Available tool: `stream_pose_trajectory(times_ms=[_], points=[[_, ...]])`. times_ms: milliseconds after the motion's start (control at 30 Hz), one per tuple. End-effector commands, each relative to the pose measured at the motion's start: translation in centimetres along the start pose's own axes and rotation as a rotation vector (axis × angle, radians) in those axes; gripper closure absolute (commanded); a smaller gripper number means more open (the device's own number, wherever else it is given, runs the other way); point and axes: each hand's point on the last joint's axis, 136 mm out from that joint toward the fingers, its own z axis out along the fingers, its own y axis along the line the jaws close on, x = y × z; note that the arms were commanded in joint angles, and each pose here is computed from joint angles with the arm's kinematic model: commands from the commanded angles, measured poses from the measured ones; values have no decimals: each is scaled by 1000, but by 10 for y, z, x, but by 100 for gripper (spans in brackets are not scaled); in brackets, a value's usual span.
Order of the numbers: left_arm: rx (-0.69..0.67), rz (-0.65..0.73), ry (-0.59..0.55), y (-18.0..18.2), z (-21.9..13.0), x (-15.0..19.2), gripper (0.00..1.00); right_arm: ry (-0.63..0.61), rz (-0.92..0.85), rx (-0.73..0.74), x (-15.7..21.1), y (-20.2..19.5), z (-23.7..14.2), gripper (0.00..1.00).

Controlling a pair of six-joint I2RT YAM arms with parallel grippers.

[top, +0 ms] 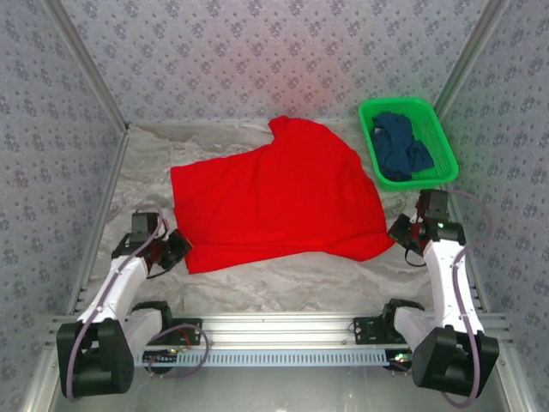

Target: Fold the inside-out t-shirt

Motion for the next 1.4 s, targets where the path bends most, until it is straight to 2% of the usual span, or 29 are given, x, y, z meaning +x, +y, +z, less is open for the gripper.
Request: stream_pose_trajectory(times_ms=[0,167,267,333,400,467,500,533,600,667,733,833,900,1033,1200,1267,1367], points=[[-32,-14,-17,10,5,-1,96,13,-3,17,1,-4,-5,100],[-58,9,17,15,17,3,90,86,-25,41,10,-2,10,96],[-51,24,52,13,21,11,79,102,-24,74,13,-6,18,90],[-34,26,43,6,14,12,67,79,-33,129,7,-14,14,80],[-33,27,-32,2,-1,2,57,-13,-22,176,-7,-20,4,74],[-47,50,-163,-2,-25,-16,45,-110,-68,138,-18,-6,-9,62],[-58,69,-245,-5,-40,-27,34,-159,-117,101,-23,9,-15,56],[-60,94,-321,-9,-54,-39,28,-199,-186,66,-26,28,-19,52],[-60,133,-436,-20,-74,-59,19,-255,-352,25,-28,69,-20,45],[-23,176,-475,-39,-76,-76,18,-254,-477,-21,-25,108,-7,42],[40,212,-466,-65,-64,-91,18,-229,-550,-112,-24,153,16,40],[89,241,-397,-100,-32,-110,18,-203,-588,-215,-26,202,49,40],[114,286,-330,-126,-8,-118,20,-168,-603,-221,-29,222,73,40],[34,375,-241,-158,47,-137,20,-73,-613,-135,-32,229,119,42],[-32,398,-242,-172,92,-177,21,35,-558,-54,-38,217,162,43],[-76,400,-219,-170,112,-193,21,72,-530,-51,-37,211,172,44],[-100,335,-124,-155,147,-209,22,129,-488,-33,-34,198,181,44]])
